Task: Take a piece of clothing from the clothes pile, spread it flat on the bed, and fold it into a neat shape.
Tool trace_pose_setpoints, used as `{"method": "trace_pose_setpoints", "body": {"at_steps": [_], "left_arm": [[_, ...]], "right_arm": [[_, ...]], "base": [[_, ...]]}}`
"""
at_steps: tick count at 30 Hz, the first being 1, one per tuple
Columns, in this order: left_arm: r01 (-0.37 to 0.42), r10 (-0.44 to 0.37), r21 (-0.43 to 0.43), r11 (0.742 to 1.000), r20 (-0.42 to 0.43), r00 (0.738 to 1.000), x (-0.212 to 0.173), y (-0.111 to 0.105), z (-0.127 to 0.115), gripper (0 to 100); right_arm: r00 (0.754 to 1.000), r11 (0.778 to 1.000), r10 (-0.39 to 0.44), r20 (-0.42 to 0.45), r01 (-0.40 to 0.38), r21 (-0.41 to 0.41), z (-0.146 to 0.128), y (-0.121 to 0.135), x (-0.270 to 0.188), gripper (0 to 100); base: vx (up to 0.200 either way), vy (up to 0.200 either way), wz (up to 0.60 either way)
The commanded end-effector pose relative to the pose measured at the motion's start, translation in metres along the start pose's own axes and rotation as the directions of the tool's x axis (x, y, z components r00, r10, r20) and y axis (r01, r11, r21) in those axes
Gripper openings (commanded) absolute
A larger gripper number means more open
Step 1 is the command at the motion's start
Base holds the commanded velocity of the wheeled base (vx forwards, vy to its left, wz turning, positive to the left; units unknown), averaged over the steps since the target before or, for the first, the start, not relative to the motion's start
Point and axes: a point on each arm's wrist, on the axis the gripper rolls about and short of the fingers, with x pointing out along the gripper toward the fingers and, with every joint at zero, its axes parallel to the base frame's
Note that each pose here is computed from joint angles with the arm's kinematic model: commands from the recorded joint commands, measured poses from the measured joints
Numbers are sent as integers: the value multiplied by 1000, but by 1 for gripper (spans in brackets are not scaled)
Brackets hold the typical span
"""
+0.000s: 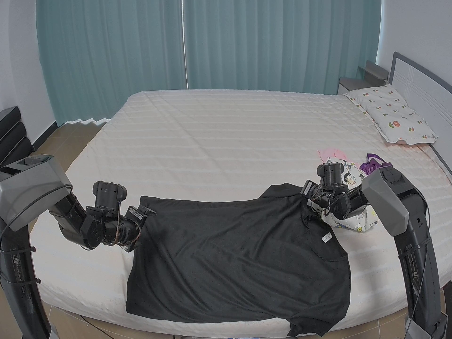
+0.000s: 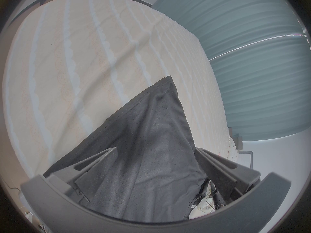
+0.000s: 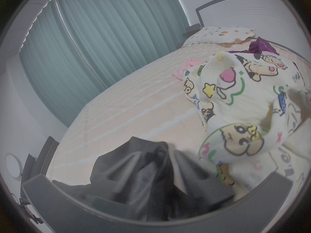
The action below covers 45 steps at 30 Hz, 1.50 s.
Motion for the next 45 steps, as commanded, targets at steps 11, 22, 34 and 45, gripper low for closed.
{"method": "trace_pose_setpoints", "body": {"at_steps": [11,22,34,45], "left_arm": [[-2,2,-1,1000,0,1000,0,1,0,100],[-2,2,-1,1000,0,1000,0,1,0,100],[-2,2,-2,1000,0,1000,0,1,0,100],[-2,2,-2,1000,0,1000,0,1,0,100]], "right_arm": [[994,996,93,-65,-94,-9,14,5,-72,100],[992,996,-4,-129,15,86,12,-28,-85,100],[972,989,-82,-222,107,105,-15,-54,-89,100],[970,980,-144,-195,168,111,-22,-72,-51,0]], "base": [[0,0,0],[0,0,0],[0,0,0],[0,0,0]]}}
